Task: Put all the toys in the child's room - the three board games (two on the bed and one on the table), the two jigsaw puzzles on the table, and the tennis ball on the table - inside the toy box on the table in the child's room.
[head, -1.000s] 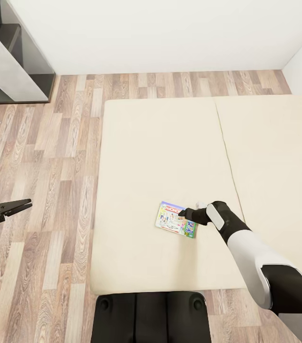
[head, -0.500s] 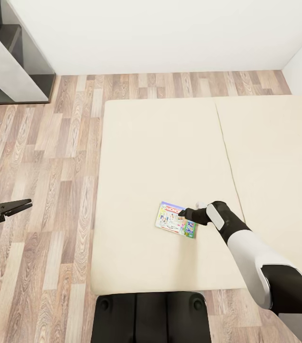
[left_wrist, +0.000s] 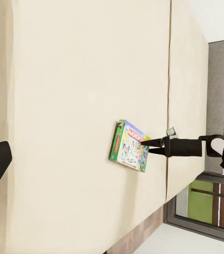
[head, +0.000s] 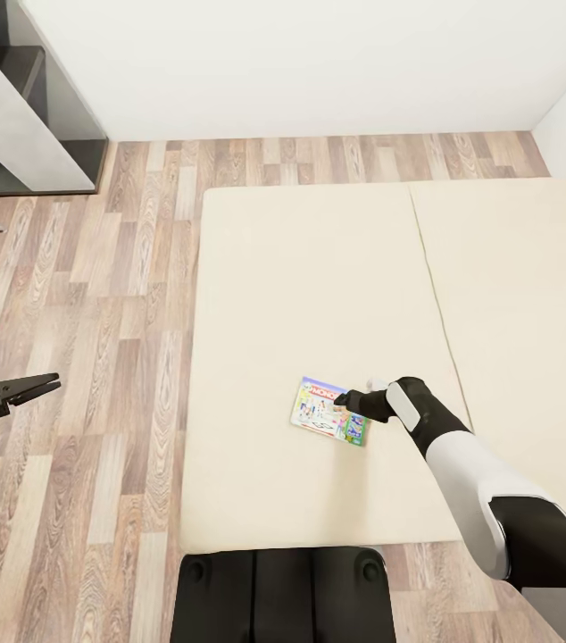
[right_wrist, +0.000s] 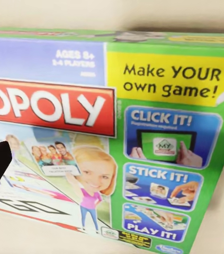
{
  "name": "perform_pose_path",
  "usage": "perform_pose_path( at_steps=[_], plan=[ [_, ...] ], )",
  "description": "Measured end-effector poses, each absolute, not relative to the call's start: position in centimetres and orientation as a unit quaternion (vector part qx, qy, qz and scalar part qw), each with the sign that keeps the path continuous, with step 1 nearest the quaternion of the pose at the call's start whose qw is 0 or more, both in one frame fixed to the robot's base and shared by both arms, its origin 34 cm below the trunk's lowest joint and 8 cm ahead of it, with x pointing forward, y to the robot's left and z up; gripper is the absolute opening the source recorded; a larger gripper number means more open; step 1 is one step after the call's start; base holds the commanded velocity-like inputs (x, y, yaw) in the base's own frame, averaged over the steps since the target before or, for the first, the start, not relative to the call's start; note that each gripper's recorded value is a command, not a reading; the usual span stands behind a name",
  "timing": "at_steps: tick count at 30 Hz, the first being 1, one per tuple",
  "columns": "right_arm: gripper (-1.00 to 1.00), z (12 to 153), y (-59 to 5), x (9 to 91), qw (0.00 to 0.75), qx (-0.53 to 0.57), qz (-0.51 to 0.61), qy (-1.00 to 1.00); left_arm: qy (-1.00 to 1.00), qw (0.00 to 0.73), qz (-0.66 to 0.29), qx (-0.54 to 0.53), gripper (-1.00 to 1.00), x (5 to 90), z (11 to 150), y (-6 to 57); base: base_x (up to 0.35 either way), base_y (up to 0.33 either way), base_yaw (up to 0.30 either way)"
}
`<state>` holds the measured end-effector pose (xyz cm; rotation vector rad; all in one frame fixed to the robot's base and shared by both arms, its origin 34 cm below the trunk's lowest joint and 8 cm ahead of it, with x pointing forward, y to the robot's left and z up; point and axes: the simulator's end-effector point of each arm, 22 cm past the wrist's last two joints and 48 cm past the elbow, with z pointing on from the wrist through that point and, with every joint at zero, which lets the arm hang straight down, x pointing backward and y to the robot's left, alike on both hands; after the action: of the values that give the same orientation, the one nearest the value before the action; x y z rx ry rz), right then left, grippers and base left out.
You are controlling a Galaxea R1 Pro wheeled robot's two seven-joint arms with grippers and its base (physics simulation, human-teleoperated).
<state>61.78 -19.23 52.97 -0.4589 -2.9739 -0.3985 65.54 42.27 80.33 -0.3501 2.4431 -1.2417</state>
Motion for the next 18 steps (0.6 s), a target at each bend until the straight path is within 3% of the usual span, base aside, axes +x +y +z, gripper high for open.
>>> perform_pose_path(
  at_steps=[18],
  plan=[
    [1.0,52.97,-19.22,61.8,0.053,-0.151,-0.131,-0.978,0.868,0.189,-0.442,-0.125,1.0,65.58,80.36,42.28,0.0,0.001,0.0]
  ],
)
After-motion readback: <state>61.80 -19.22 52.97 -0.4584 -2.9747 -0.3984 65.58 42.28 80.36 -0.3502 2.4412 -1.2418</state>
